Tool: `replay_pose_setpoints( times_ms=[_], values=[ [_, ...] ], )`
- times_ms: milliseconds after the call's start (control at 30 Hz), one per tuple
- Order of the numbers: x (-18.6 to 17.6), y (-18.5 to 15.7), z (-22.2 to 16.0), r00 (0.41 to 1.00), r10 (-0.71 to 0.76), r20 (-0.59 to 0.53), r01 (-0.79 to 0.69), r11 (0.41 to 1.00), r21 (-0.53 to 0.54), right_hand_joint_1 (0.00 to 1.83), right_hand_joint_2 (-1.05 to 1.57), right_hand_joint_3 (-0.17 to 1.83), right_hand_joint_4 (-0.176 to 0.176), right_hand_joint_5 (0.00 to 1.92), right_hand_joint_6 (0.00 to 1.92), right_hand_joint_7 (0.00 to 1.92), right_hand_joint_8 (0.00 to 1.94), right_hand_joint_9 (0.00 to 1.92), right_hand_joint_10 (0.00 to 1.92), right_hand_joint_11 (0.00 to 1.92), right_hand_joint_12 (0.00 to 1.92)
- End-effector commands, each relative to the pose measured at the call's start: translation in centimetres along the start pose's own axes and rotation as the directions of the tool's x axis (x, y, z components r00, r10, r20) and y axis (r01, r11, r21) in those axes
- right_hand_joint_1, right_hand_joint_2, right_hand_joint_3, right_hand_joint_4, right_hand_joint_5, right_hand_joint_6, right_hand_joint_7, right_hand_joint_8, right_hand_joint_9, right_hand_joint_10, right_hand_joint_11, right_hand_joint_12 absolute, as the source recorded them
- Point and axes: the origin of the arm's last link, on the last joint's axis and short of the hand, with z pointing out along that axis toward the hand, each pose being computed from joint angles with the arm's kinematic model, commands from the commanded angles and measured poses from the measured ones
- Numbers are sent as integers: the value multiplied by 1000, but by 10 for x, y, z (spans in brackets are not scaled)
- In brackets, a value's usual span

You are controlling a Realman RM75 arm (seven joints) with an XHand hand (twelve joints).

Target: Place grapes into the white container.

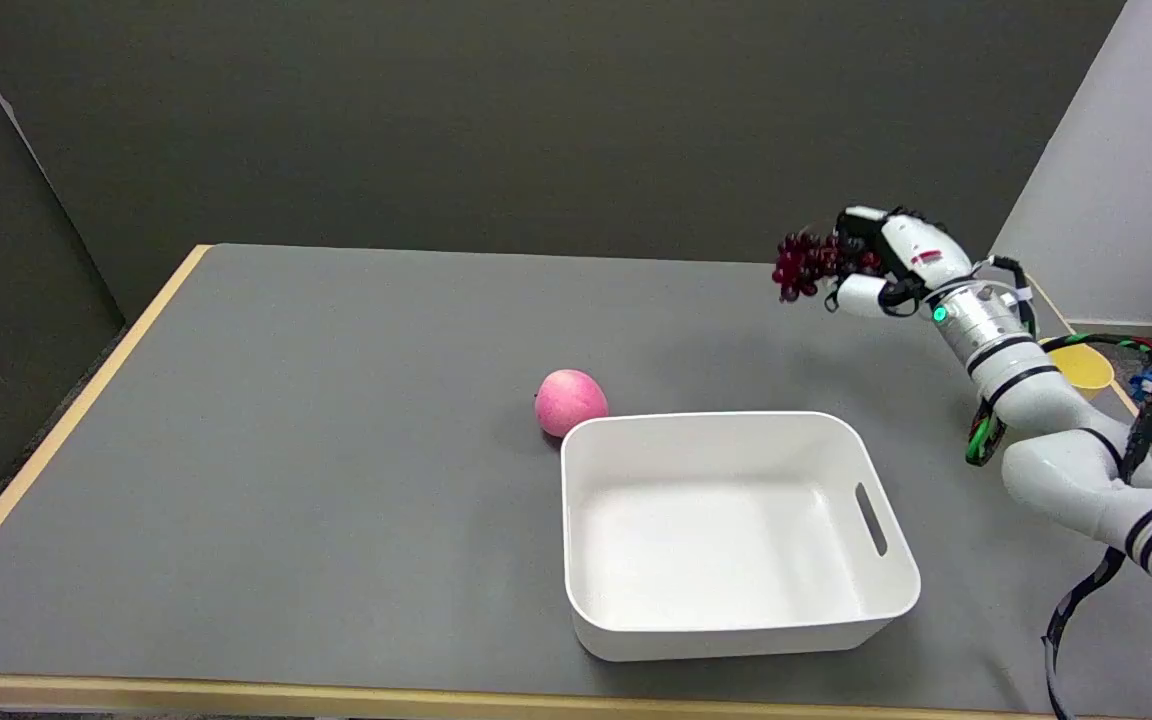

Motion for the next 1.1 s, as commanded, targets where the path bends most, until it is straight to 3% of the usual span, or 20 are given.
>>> replay_pose_setpoints(
  times_ms=[33,233,400,433,500,633,800,933,1000,1100],
  values=[
    [52,-62,-61,967,184,-174,-132,953,274,786,1066,773,32,538,1921,528,1941,877,1921,632,1921],
    [40,-74,-105,961,234,-148,-172,924,343,804,1003,872,44,581,1920,567,1941,956,1921,731,1921],
    [15,-86,-139,970,218,-108,-153,893,424,845,897,1038,47,659,1916,761,1941,1030,1921,780,1921],
    [10,-87,-143,972,214,-101,-151,887,436,848,885,1035,50,667,1915,768,1941,1031,1921,778,1921],
    [-6,-88,-154,979,196,-64,-145,876,461,885,766,752,46,724,1921,768,1941,1043,1921,795,1921],
    [-36,-83,-170,980,197,-20,-163,860,483,880,725,767,74,790,1921,857,1941,1074,1921,816,1921],
    [-96,-77,-197,973,213,87,-230,879,419,895,728,752,85,812,1921,878,1941,1128,1921,939,1921],
    [-114,-70,-212,975,204,84,-221,894,391,922,734,758,68,807,1921,880,1941,1173,1921,997,1921],
    [-115,-72,-216,981,186,57,-193,895,402,888,798,1076,63,744,1902,834,1941,1186,1921,983,1921],
    [-111,-71,-218,986,163,22,-157,896,416,880,827,1133,49,718,1899,806,1941,1179,1921,971,1921]
  ],
)
